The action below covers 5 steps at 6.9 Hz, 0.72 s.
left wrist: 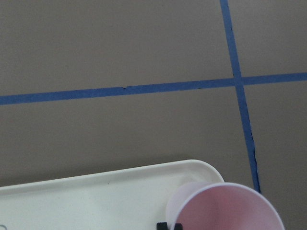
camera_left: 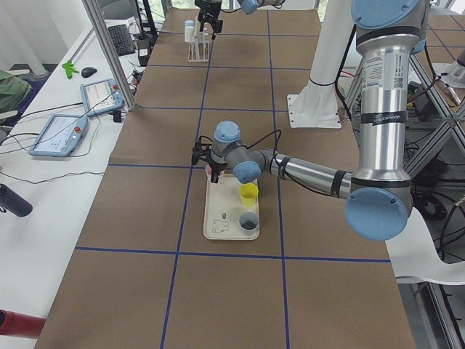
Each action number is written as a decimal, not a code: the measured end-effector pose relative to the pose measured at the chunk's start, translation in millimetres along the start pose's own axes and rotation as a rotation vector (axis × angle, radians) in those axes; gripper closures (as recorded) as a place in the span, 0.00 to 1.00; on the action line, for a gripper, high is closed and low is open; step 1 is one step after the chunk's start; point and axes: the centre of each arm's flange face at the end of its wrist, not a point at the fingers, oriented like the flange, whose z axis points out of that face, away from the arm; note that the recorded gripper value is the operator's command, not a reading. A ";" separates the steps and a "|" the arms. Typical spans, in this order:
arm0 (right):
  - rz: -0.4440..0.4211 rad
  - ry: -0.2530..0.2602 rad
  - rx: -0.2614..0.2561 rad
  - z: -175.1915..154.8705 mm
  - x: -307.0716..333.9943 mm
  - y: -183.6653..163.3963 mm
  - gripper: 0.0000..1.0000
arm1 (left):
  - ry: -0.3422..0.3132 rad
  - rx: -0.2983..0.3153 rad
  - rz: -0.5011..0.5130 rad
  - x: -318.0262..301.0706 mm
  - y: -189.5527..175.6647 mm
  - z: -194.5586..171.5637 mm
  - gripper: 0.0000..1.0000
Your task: Transfer IKEA cup to right arm and place on rack
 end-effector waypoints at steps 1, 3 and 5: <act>-0.019 -0.005 0.019 8.7 -8.9 -1.1 0.01 | 0.039 0.007 -0.026 1.3 -13.8 -26.5 1.00; -0.069 -0.026 0.080 30.5 -24.6 -3.6 0.01 | 0.147 0.011 -0.099 38.6 -35.8 -68.8 1.00; -0.114 -0.063 0.141 42.0 -44.6 -8.0 0.01 | 0.275 0.001 -0.196 97.8 -56.7 -102.8 1.00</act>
